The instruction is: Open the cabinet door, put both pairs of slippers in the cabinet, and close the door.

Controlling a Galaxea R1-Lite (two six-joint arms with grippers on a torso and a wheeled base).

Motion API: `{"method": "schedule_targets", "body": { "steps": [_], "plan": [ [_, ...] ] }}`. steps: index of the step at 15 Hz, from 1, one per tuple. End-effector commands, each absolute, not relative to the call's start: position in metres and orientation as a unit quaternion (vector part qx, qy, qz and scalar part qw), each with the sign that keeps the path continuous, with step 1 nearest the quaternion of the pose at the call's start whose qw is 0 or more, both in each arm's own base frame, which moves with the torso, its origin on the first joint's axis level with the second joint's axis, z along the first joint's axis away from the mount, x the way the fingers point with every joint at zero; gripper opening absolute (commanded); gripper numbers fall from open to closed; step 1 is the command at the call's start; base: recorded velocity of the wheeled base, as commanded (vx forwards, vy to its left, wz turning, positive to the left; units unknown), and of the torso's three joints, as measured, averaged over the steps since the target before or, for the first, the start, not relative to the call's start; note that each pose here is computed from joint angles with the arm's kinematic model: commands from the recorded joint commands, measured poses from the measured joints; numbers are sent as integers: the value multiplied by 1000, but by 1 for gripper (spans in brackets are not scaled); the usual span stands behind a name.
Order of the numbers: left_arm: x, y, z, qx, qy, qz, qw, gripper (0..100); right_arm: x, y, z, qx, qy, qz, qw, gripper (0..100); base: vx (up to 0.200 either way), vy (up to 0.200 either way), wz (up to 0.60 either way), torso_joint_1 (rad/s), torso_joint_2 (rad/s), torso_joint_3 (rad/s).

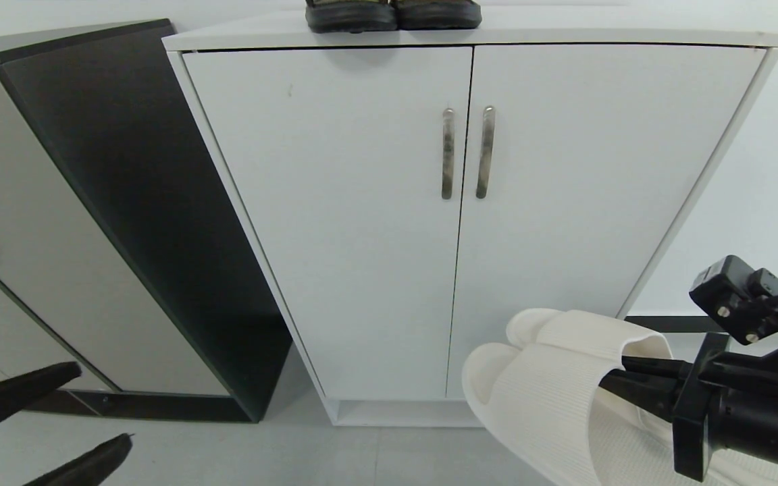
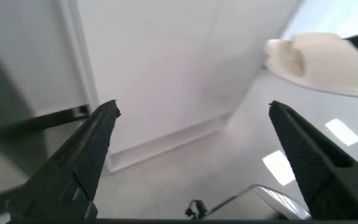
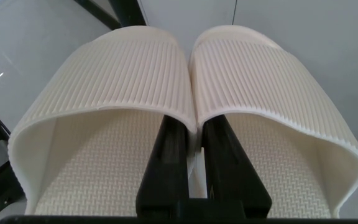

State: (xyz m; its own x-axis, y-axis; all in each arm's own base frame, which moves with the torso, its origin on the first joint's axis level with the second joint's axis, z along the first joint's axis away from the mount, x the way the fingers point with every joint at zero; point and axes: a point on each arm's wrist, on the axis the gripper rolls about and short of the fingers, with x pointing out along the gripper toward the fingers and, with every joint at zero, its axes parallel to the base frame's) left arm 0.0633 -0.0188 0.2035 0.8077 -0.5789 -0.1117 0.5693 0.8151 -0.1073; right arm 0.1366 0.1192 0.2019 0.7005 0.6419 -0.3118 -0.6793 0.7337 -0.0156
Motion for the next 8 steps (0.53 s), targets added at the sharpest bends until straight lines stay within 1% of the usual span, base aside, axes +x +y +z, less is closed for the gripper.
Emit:
{"method": "schedule_targets", "body": {
  "steps": [1, 2, 3, 5, 6, 8],
  "plan": [
    [102, -40, 213, -33, 106, -373, 921, 100, 135, 117, 204, -62, 138, 359, 921, 0, 0, 0, 0, 0, 0, 0],
    [117, -56, 225, -33, 108, -393, 913, 100, 134, 117, 205, -63, 137, 359, 921, 0, 0, 0, 0, 0, 0, 0],
    [123, -68, 234, -38, 107, -410, 905, 100, 135, 117, 204, -63, 138, 360, 921, 0, 0, 0, 0, 0, 0, 0],
    [127, -103, 257, -56, 101, -456, 882, 100, 136, 118, 202, -64, 143, 359, 920, 0, 0, 0, 0, 0, 0, 0],
    [133, -120, 262, -55, 105, -459, 881, 100, 136, 118, 201, -64, 145, 359, 920, 0, 0, 0, 0, 0, 0, 0],
    [150, -147, 265, -54, 105, -471, 874, 100, 135, 118, 201, -64, 144, 359, 920, 0, 0, 0, 0, 0, 0, 0]
  ]
}}
